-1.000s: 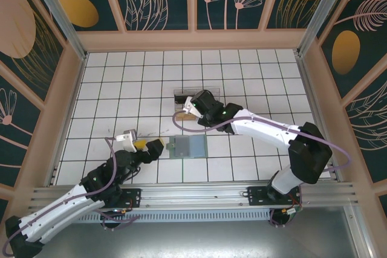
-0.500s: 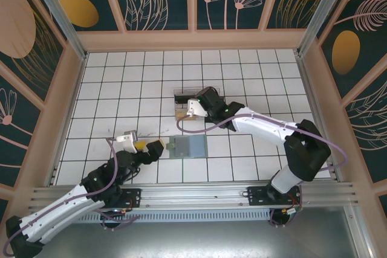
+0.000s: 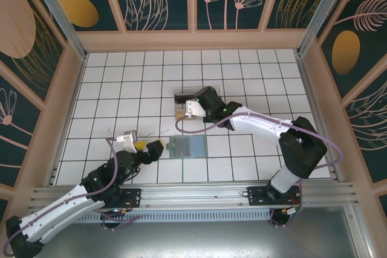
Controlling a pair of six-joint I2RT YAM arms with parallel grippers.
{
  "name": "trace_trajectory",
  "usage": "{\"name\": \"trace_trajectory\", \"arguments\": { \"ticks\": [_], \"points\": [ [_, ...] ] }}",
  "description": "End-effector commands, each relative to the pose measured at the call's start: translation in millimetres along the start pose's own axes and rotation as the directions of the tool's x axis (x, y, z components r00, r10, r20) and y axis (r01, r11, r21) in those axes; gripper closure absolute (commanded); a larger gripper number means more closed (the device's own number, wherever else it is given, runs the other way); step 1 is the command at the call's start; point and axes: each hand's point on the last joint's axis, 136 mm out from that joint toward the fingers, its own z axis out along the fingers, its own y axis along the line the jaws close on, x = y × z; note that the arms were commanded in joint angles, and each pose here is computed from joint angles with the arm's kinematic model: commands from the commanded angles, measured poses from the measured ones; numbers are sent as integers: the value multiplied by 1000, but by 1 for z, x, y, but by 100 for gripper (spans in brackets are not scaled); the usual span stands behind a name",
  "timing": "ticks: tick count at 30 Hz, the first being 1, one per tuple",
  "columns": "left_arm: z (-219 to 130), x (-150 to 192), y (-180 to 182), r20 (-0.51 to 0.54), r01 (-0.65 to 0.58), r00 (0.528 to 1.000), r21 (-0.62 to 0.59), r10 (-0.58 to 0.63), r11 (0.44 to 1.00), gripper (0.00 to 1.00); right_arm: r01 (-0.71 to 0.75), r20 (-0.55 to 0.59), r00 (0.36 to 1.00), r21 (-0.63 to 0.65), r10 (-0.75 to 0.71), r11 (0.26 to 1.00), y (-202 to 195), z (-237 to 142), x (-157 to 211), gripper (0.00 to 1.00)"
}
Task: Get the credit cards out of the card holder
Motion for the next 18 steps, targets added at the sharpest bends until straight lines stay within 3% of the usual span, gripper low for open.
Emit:
{"name": "trace_trajectory", "arguments": {
  "ticks": [1, 7, 18],
  "points": [
    [1, 1, 6, 8, -23, 1000, -20, 24, 1000, 1, -21, -14, 1000, 29, 22, 999, -9, 2, 6, 100],
    [2, 2, 7, 5, -24, 1000, -24, 24, 999, 1, -62, 8, 998, 71, 62, 996, -27, -12, 4, 100],
    [2, 2, 10, 7, -25, 1000, -38, 26, 999, 1, -48, 48, 998, -18, 49, 999, 7, -22, 1, 100]
  ]
}}
